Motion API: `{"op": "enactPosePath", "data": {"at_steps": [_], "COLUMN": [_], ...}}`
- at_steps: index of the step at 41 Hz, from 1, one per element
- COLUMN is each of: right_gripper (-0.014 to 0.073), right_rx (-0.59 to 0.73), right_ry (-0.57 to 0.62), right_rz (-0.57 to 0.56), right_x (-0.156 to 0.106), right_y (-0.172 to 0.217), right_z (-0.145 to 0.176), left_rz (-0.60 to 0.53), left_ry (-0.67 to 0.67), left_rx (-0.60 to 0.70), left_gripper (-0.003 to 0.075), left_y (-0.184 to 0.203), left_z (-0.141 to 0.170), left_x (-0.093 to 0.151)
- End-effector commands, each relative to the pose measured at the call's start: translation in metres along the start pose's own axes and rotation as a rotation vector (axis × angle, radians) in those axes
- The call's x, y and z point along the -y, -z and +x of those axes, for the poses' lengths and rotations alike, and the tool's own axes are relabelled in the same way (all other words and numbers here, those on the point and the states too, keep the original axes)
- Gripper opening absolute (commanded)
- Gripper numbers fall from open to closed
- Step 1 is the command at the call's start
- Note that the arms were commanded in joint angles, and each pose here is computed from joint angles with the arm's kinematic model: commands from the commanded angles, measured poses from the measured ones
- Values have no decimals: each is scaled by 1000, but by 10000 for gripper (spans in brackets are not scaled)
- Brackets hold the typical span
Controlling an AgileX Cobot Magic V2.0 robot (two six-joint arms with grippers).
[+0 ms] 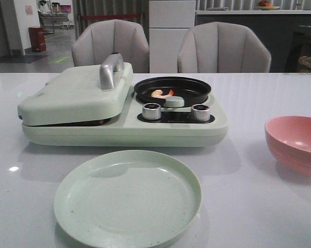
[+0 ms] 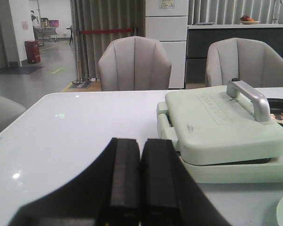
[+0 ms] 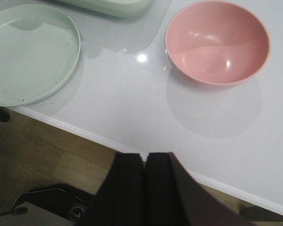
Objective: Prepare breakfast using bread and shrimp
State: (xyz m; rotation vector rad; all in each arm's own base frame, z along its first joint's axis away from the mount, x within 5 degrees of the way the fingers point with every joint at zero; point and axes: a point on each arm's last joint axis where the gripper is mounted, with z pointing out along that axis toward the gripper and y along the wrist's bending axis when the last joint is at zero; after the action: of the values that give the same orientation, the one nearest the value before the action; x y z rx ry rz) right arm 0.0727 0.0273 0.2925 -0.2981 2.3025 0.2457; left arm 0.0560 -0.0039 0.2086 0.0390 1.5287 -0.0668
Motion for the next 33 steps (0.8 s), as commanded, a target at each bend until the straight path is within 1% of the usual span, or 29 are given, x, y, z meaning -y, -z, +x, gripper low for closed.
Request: {"op": "enactPosePath", "data": {"at_steps": [1,4,7,10,11,12,15,21,29,33], "right_gripper": [46,46,46,46,46,46,46,46,46,46], "right_rx": [90,102,184,292,346,366,499,680,829,843], "right_ry": [12,15,46,36,27,16,0,-18,0,2], "right_rz": [6,10,72,133,152,172,219,302,321,321], "right_x": [0,0,6,12,13,16,19,25,27,27], "right_y": [5,5,8,7,7,3,-1,-15,-34,-35], "right_z": [-13,-10,-6,2,4,10,21,50,76,76], "left_rz": [-7,-7,-7,-7,-7,-7,-7,-7,-7,-7], "left_ry": [11,11,11,11,11,11,11,11,11,11], "left_rx": [71,71,71,71,71,71,71,71,71,71], "left_gripper": [101,101,101,101,101,101,101,101,101,101], "left_y": [1,1,1,1,1,1,1,1,1,1], "left_z": [2,2,2,2,2,2,2,2,2,2], "left_x": [-1,-1,-1,-1,-1,-1,-1,-1,-1,-1]}}
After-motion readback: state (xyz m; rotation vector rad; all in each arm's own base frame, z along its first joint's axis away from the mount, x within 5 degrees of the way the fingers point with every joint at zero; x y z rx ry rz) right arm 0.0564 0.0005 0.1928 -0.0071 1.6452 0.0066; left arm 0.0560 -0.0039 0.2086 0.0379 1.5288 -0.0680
